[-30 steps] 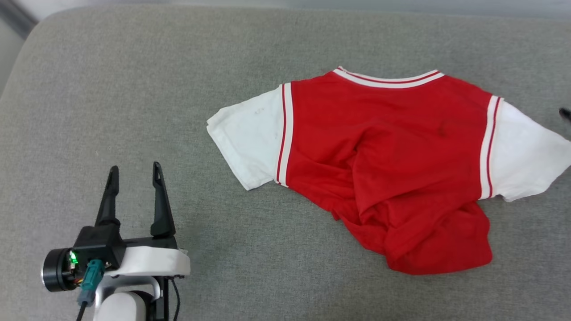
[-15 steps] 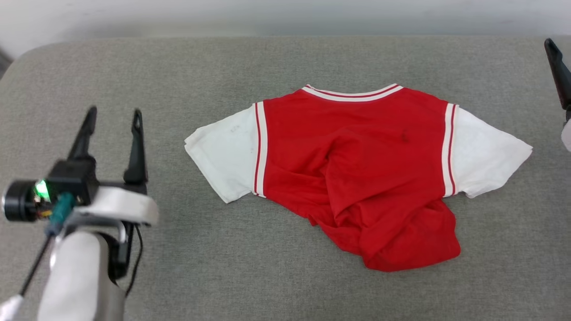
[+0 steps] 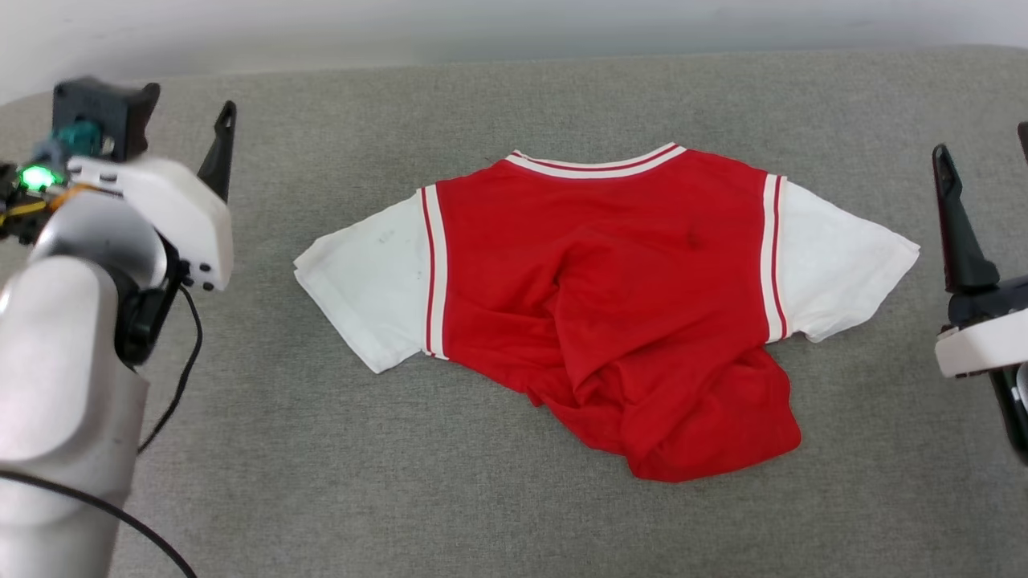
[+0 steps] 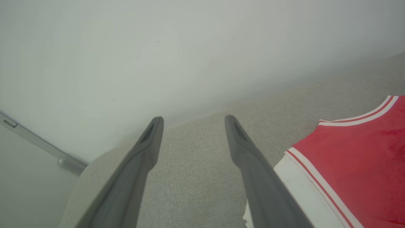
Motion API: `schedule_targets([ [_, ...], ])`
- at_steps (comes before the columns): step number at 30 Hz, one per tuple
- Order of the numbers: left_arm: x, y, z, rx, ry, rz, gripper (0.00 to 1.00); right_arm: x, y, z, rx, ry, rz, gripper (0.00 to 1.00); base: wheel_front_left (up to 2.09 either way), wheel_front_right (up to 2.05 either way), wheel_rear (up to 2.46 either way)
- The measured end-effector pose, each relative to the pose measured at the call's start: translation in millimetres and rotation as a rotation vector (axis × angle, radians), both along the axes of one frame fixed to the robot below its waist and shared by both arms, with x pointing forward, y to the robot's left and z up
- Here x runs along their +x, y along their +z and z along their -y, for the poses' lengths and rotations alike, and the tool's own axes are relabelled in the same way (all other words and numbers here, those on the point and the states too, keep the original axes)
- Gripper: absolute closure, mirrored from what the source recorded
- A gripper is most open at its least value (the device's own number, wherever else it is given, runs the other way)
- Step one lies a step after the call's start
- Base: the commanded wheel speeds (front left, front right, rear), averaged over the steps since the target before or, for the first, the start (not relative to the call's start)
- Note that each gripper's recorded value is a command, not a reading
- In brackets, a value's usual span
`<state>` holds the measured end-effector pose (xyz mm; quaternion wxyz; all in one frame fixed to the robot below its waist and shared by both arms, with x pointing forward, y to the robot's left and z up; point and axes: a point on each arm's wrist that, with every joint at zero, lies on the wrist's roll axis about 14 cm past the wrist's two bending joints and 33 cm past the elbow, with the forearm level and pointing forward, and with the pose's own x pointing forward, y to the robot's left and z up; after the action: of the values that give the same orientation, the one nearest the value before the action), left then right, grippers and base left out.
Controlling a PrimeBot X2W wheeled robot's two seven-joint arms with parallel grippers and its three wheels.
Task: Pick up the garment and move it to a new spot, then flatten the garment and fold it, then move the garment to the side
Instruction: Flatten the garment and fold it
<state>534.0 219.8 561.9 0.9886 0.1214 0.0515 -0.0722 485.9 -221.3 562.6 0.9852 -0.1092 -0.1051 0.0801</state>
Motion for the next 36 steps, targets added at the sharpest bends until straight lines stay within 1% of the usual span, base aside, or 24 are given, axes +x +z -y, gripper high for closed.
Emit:
schedule_targets([
  [4,8,-20,14,0.049,-0.067,-0.206,0.0,-10,-7,-5,0.011,-0.007,-0.021,0.0,0.0,0.0,0.0],
  [9,8,-47,27,0.038,-0.126,-0.475,0.0,-12,-12,-7,0.03,-0.017,-0.029,0.0,0.0,0.0,0.0],
  [15,-4,-90,24,0.061,-0.132,-0.79,0.0,-9,-24,-8,0.028,-0.019,-0.055,0.0,0.0,0.0,0.0],
  [17,-5,-101,26,0.078,-0.141,-0.858,0.0,-7,-29,-7,0.026,-0.021,-0.07,0.0,0.0,0.0,0.0],
  [20,-3,-114,30,0.061,-0.153,-0.931,0.0,-4,-38,-7,0.022,-0.022,-0.09,0.0,0.0,0.0,0.0],
  [23,-8,-139,29,0.09,-0.151,-1.036,0.0,1,-45,-7,0.021,-0.022,-0.102,0.0,0.0,0.0,0.0],
  [25,-11,-154,27,0.091,-0.143,-1.092,0.0,4,-51,-6,0.015,-0.025,-0.115,0.0,0.0,0.0,0.0],
  [28,-13,-174,32,0.082,-0.152,-1.149,0.0,6,-59,-3,0.007,-0.033,-0.133,0.0,0.0,0.0,0.0],
  [32,-18,-189,33,0.119,-0.167,-1.196,0.0,9,-64,4,-0.002,-0.048,-0.145,0.0,0.0,0.0,0.0],
  [33,-19,-191,34,0.119,-0.171,-1.201,0.15,9,-65,6,-0.005,-0.051,-0.147,0.0,0.0,0.0,0.0],
  [34,-20,-191,34,0.117,-0.174,-1.2,0.99,10,-65,8,-0.009,-0.054,-0.146,0.0,0.0,0.0,0.0],
  [36,-22,-190,35,0.123,-0.185,-1.19,1.0,13,-56,12,-0.022,-0.059,-0.123,0.0,0.0,0.0,0.0],
])
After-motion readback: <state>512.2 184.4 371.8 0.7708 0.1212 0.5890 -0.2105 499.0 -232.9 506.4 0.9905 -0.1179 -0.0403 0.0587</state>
